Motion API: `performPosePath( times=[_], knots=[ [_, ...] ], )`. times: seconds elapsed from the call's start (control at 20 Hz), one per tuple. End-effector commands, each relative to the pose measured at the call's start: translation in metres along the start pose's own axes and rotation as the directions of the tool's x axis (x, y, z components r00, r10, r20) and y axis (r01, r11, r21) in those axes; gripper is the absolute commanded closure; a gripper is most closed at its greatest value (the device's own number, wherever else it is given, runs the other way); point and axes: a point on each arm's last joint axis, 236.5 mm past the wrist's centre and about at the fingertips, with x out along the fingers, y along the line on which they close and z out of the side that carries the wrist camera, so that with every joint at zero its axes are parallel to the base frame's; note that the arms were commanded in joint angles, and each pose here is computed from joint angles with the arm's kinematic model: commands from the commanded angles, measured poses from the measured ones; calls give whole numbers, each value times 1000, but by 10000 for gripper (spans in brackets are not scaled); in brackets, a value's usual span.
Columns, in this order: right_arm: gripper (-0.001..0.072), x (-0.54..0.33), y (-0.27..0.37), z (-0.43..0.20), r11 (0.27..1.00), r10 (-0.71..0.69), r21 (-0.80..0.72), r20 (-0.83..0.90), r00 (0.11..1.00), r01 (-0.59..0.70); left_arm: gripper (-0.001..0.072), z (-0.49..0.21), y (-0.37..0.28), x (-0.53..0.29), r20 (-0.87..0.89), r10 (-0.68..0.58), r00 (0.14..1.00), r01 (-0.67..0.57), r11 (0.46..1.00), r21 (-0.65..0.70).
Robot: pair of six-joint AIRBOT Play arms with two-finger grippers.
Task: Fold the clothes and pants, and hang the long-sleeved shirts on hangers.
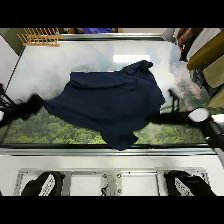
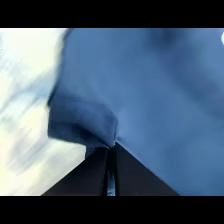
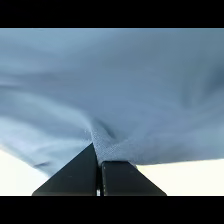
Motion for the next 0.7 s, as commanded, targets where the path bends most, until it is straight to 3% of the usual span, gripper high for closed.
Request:
performPosePath(
  times=[0.0,0.15,0.3,0.5,0.65],
  knots=[
    [696,-155,108,114,955,112,-296,418,902,19,696,76,-148,-149,324,-354,877,297,931,214],
    [696,-287,209,137,868,271,-486,636,723,102,696,88,-238,-311,527,-594,608,375,800,468],
    [696,-379,272,126,802,395,-568,737,547,185,696,70,-274,-424,582,-726,366,374,688,622],
    [697,-434,301,112,794,467,-573,789,400,203,696,64,-290,-461,567,-764,307,329,644,690],
    [697,-427,298,111,810,459,-564,779,427,160,696,87,-301,-439,557,-756,345,319,652,687]
  ],
)
